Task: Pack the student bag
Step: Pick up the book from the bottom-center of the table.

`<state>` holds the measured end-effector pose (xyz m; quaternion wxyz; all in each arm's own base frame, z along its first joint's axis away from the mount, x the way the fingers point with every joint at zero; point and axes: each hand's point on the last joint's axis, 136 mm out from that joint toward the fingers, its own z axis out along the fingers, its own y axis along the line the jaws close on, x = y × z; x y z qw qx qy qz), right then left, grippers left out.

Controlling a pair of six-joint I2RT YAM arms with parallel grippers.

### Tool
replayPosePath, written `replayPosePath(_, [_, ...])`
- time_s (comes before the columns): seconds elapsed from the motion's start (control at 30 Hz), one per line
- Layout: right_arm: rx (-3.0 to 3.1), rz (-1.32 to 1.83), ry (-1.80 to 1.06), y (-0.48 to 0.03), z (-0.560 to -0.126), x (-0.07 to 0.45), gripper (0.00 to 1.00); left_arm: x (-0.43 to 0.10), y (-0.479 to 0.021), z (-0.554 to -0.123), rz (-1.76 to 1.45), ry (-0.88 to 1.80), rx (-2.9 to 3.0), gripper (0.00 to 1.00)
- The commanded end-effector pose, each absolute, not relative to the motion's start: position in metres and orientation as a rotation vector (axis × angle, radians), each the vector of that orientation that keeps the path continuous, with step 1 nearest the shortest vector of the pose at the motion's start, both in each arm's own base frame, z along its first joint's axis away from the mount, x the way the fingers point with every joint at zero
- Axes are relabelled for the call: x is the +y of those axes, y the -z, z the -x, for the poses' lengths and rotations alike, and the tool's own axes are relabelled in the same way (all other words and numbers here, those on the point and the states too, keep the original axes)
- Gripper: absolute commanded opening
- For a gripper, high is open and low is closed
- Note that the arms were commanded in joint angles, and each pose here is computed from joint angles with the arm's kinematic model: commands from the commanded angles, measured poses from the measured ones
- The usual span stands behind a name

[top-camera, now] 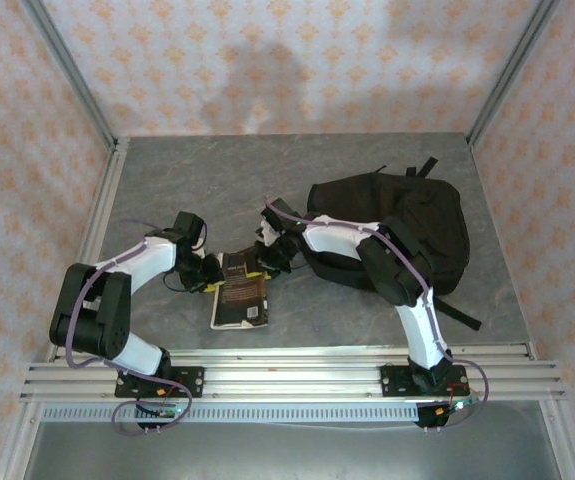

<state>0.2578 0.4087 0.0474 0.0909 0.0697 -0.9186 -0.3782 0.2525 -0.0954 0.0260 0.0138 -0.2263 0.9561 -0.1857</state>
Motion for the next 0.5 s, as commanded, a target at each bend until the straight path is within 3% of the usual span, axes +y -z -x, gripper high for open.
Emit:
replayPosePath(0.0, [-2.78, -0.237, 1.045, -0.05, -0.25, 0.402, 0.08, -0.096, -0.043, -0.253, 0.739, 0.622, 2.95, 0.2])
replayPosePath(0.07, [-2.836, -0.191, 1.104, -0.068, -0.263, 0.397, 0.0, -0.093, -0.056, -0.256, 0.778, 0.637, 2.917, 0.27])
replayPosePath(0.27, [-2.889, 0.135, 1.488, -0.157, -0.317, 0.385, 0.0, -0.104, -0.12, -0.284, 0.967, 0.839, 2.62, 0.61])
replayPosePath(0.4, [-2.978, 0.21, 1.6, -0.217, -0.337, 0.381, 0.0, -0.128, -0.158, -0.293, 1.0, 0.976, 2.5, 0.68])
replayPosePath(0.47, [-3.014, 0.272, 1.665, -0.244, -0.344, 0.375, 0.0, -0.135, -0.184, -0.298, 1.022, 1.04, 2.399, 0.77])
